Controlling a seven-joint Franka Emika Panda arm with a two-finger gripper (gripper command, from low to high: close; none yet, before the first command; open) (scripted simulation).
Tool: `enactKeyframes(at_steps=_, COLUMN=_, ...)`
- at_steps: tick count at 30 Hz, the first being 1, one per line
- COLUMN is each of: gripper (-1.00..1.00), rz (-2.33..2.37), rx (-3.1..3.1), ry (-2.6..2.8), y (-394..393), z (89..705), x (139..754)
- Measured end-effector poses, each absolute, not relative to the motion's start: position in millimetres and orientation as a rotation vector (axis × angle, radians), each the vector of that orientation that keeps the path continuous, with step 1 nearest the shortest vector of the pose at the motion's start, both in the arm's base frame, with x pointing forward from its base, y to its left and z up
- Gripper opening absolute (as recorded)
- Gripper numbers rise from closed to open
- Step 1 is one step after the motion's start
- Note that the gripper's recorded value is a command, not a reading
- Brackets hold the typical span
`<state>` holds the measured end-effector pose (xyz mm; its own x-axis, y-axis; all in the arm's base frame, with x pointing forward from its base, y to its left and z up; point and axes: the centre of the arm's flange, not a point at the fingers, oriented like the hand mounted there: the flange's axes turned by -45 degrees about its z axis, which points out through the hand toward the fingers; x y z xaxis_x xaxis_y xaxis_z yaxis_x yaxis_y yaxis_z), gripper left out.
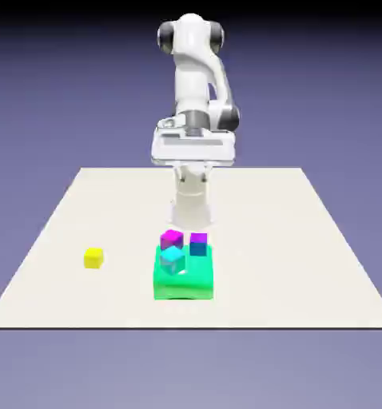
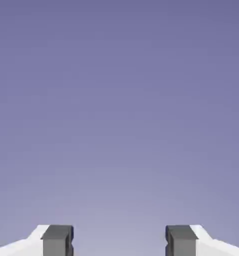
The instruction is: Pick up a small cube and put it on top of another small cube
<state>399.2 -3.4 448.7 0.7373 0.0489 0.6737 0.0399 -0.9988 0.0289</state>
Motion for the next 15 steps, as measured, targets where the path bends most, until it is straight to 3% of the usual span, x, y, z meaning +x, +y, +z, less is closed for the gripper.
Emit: enactKeyframes(at_steps=15, gripper=0.0, rz=0.057, rx=3.145, ry=0.008, y=-124.4, z=297.4, x=469.1)
